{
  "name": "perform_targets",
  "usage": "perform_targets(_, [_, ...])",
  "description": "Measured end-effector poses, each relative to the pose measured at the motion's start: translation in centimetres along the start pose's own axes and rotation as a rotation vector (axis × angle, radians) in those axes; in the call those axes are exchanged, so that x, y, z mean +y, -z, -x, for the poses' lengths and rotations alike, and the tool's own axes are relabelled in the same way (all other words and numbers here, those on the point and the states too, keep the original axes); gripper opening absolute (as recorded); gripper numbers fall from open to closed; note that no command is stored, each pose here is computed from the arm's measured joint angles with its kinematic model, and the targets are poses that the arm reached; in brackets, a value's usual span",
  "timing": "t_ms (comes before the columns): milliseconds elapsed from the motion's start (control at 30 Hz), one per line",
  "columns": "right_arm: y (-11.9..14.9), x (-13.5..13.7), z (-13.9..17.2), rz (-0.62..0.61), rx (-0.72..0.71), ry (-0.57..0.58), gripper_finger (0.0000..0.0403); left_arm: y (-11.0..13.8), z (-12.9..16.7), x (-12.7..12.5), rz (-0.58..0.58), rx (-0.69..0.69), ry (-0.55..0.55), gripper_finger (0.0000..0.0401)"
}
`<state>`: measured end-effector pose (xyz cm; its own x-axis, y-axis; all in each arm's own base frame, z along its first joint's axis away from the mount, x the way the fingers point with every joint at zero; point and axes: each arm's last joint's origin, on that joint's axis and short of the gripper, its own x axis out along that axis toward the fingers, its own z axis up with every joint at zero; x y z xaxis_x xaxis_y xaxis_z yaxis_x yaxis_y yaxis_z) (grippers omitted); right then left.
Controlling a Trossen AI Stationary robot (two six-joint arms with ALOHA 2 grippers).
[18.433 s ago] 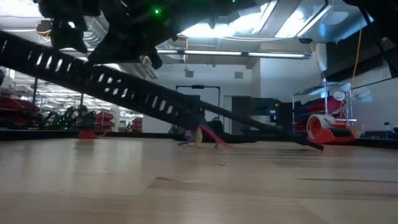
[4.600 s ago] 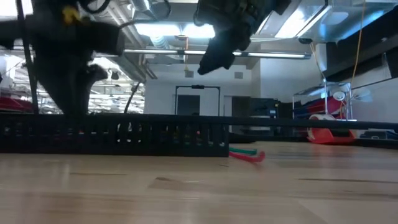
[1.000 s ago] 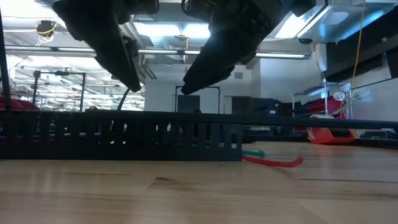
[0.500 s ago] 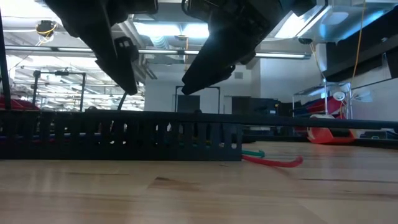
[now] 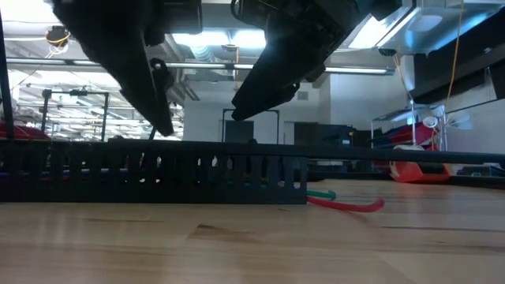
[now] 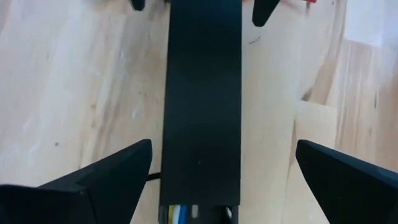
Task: Ziptie cables
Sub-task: Close the black cable duct lid
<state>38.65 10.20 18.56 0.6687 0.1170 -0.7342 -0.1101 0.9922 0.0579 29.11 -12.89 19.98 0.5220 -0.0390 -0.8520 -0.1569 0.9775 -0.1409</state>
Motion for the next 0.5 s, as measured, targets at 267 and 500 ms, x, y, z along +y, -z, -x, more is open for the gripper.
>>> perform_targets(267, [0.2, 0.1, -0.2, 0.003, 0.015, -0.035, 0.0278, 0.6, -2.5, 0.0, -0.049, 0.041, -0.059, 0.039])
perform_targets(500, [0.1, 0.1, -0.2, 0.009, 0.007, -0.045, 0.0278, 0.9, -2.7, -0.2, -0.049, 0.059, -0.058, 0.0362])
